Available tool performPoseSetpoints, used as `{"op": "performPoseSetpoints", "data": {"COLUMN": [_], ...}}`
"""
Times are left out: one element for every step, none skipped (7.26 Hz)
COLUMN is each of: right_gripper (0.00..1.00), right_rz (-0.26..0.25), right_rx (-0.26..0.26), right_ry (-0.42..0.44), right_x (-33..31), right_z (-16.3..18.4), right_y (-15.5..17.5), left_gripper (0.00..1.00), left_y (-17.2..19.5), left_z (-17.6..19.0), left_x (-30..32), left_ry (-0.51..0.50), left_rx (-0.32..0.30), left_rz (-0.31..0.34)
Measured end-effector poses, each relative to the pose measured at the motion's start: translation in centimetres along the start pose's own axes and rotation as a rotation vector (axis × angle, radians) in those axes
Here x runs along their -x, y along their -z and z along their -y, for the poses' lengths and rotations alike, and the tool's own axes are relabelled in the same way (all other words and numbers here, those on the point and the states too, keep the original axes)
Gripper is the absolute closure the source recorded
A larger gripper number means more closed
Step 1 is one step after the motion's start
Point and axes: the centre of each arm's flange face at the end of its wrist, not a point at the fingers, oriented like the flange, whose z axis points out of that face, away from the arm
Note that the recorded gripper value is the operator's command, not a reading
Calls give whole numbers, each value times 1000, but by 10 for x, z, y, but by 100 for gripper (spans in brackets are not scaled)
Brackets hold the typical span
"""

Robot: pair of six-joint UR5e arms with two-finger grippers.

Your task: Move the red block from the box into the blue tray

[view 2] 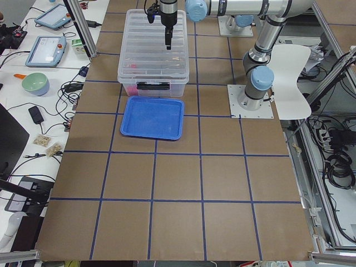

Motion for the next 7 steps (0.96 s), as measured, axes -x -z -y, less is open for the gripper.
{"op": "performPoseSetpoints", "data": {"right_gripper": [0, 0, 0, 0, 0, 0, 0], "right_rz": [0, -1, -1, 3, 6, 5, 2], "right_rx": [10, 22, 32, 34, 9, -23, -31], "right_ry": [0, -1, -5, -11, -13, -12, -10], "right_x": [0, 1, 1, 2, 3, 4, 4], "right_z": [11, 29, 46, 60, 75, 88, 97], "right_y": [-12, -32, -51, -67, -79, -89, -99], "left_gripper": [0, 0, 0, 0, 0, 0, 0], "left_y": [0, 0, -1, -1, -1, -2, -2], "left_z": [0, 0, 0, 0, 0, 0, 1], "left_x": [0, 0, 0, 0, 0, 0, 0], "left_ry": [0, 0, 0, 0, 0, 0, 0], "left_rx": [0, 1, 2, 2, 3, 3, 4], "left_rz": [0, -1, -1, -2, -2, -3, -2]}}
